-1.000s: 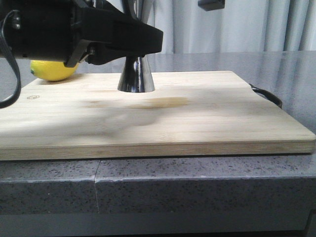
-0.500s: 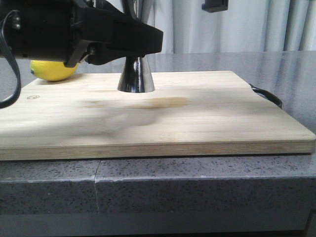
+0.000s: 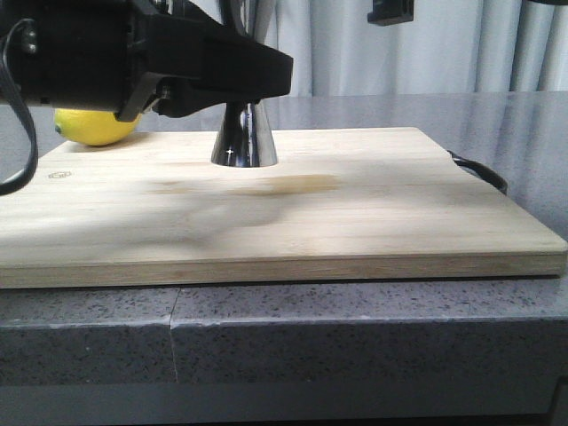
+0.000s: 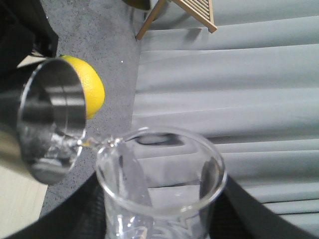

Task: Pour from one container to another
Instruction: 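Tilt the beaker with the right gripper, pouring liquid into the jigger, then lower the beaker back onto the board with the right gripper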

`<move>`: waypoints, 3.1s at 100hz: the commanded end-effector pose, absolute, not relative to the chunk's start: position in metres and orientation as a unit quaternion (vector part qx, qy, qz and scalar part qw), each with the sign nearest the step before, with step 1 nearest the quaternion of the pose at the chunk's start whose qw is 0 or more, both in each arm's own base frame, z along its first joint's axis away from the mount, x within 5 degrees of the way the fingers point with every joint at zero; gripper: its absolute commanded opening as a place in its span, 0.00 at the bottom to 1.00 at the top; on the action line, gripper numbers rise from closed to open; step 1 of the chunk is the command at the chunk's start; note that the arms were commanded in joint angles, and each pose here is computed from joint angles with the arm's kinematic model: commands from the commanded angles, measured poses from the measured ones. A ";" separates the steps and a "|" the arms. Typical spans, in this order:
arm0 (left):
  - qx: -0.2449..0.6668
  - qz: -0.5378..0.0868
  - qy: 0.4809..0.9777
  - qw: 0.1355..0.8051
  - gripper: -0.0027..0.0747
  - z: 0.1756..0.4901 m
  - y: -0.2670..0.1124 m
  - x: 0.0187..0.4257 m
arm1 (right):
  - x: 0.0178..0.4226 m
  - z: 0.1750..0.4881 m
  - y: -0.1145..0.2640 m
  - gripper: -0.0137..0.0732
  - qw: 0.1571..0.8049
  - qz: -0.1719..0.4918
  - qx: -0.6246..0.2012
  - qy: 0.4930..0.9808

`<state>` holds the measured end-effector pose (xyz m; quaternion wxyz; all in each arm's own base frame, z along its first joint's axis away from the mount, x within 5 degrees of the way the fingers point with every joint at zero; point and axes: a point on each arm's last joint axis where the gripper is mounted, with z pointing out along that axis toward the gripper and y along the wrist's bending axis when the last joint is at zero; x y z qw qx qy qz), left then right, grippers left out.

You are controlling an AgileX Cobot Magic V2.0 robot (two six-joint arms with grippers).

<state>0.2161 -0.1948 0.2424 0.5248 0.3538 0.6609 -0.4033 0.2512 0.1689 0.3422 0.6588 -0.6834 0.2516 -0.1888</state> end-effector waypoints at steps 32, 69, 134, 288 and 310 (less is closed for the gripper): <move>0.339 -0.434 0.626 0.551 0.01 0.263 -0.198 0.214 | 0.245 0.369 0.166 0.34 0.704 -0.162 -0.637 0.269; 0.339 -0.434 0.626 0.551 0.01 0.263 -0.198 0.214 | 0.249 0.380 0.157 0.34 0.749 0.027 -0.471 0.466; 0.339 -0.434 0.626 0.551 0.01 0.263 -0.198 0.214 | 0.332 0.305 0.129 0.34 0.721 0.168 -0.236 0.629; 0.339 -0.434 0.626 0.551 0.01 0.263 -0.198 0.214 | 0.331 0.226 0.135 0.68 0.677 0.213 -0.240 0.662; 0.339 -0.434 0.626 0.551 0.01 0.263 -0.198 0.214 | 0.330 0.229 0.135 0.77 0.686 0.219 -0.238 0.652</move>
